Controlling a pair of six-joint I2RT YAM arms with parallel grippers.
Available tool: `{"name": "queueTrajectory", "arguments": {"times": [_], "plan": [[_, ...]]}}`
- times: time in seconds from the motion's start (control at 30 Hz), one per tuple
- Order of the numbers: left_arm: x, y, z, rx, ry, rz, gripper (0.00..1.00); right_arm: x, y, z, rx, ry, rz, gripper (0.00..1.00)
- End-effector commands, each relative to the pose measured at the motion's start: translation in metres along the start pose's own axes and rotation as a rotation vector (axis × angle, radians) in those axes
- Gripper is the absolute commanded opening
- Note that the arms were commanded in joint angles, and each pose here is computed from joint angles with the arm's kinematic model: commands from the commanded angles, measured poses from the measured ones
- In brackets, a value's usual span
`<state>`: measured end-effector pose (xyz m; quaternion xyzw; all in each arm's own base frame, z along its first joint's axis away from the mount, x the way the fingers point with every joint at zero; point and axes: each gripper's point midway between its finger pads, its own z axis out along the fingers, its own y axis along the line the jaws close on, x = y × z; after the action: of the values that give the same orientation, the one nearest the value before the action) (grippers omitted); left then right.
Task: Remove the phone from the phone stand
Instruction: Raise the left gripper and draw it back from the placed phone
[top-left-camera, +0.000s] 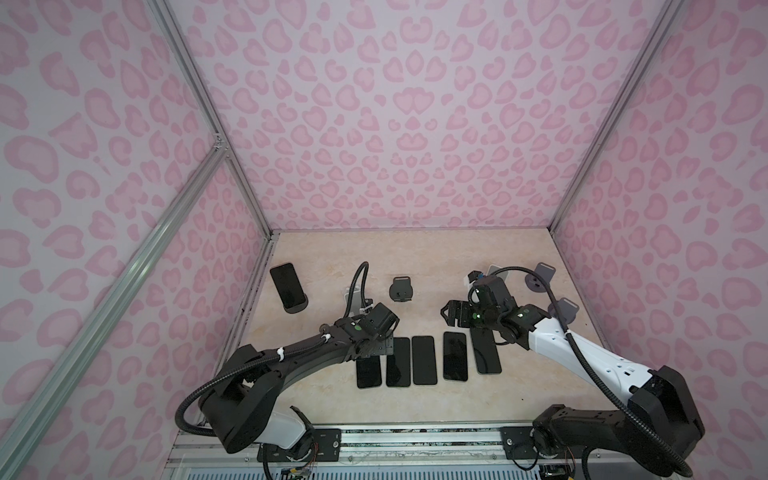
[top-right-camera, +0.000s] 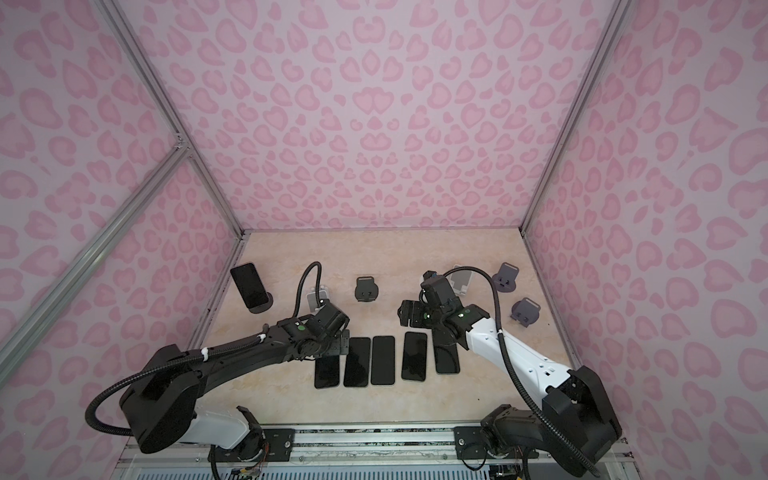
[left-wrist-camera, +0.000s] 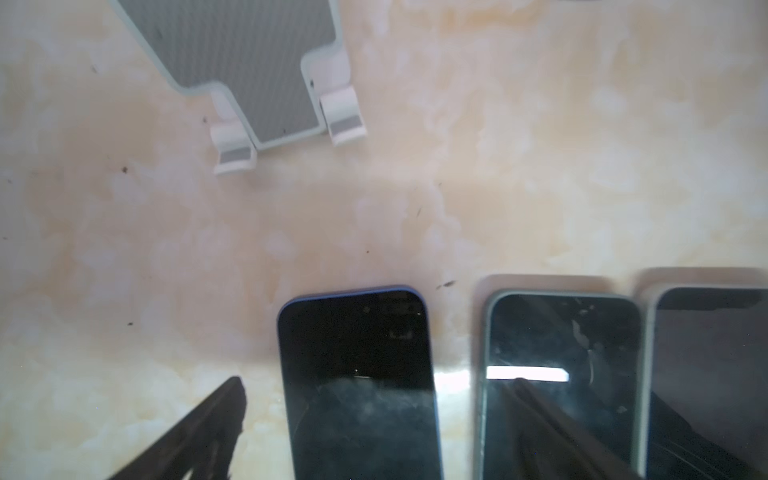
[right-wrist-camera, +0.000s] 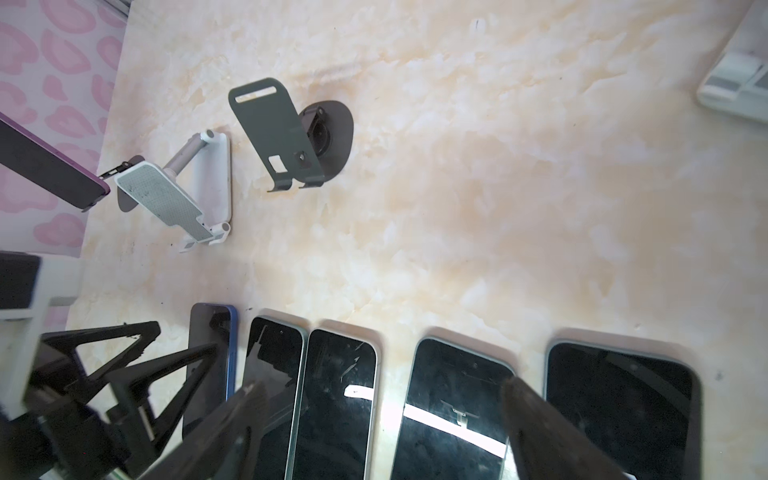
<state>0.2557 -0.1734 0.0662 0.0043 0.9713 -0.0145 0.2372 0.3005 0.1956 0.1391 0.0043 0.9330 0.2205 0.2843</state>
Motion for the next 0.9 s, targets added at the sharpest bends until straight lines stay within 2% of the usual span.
{"name": "queueTrajectory", "arguments": {"times": [0.0,0.13,0.37,0.6,0.87], "plan": [[-0.006,0.004,-0.017,-0.003,-0.016,0.026,0.98,-0.003,-0.004,-0.004,0.020,-0.002,-0.016,0.91],[-0.017,0.006,-0.037,0.020,-0.062,0.007,0.98,-0.008,-0.006,-0.009,0.028,-0.012,-0.022,0.91],[-0.040,0.034,-0.094,0.048,-0.260,-0.111,0.98,-0.013,-0.010,-0.018,0.036,-0.036,-0.019,0.91],[-0.026,0.093,-0.127,-0.019,-0.408,-0.322,0.99,-0.005,-0.010,-0.011,0.017,-0.027,0.013,0.91],[-0.018,0.129,-0.159,-0.013,-0.521,-0.420,1.00,-0.004,-0.004,-0.008,-0.020,-0.065,0.008,0.90]]}}
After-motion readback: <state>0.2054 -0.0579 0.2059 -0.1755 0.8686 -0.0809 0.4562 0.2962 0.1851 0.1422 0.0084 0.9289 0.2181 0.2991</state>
